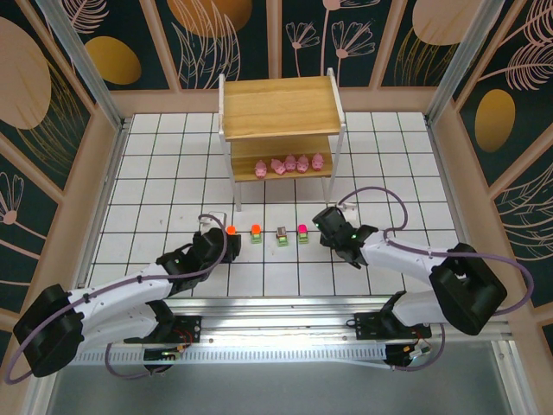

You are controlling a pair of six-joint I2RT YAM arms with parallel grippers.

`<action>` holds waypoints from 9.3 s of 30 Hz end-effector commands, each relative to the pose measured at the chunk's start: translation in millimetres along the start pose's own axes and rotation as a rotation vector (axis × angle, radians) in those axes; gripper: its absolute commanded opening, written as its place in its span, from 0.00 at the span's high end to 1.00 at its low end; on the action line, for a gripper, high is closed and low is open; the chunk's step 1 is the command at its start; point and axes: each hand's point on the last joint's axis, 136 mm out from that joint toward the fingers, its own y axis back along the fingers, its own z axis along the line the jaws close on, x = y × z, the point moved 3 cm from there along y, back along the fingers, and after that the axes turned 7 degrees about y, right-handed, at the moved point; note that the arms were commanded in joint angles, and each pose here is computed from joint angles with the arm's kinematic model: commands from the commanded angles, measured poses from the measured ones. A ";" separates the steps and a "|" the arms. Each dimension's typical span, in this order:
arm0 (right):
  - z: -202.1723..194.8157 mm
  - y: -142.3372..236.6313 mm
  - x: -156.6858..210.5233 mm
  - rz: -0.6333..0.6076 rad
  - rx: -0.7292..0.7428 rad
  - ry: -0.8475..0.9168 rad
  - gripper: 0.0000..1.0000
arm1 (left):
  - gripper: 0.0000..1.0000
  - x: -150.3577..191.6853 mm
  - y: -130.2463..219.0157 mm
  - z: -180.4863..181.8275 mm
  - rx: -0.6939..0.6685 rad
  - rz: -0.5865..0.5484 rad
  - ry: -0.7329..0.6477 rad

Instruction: Place and organize the plastic toys onto the shelf

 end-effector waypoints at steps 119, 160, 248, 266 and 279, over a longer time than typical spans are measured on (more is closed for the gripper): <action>63.0 198.5 -327.5 -0.562 0.013 0.159 0.86 | 0.29 -14.7 -14.1 6.6 0.078 -0.006 0.039; 52.3 169.9 -315.8 -0.487 -0.011 0.160 0.69 | 0.29 -14.8 -13.9 7.1 0.078 -0.007 0.040; 21.6 69.4 -20.0 -0.156 -0.280 0.145 0.62 | 0.46 25.4 -64.9 6.2 -0.125 0.308 -0.047; 21.4 68.9 -21.1 -0.161 -0.284 0.145 0.66 | 0.58 31.0 -68.9 -3.1 -0.130 0.313 -0.064; 24.3 61.4 -15.4 -0.168 -0.304 0.145 0.73 | 0.71 15.9 -61.2 -2.9 -0.175 0.262 -0.074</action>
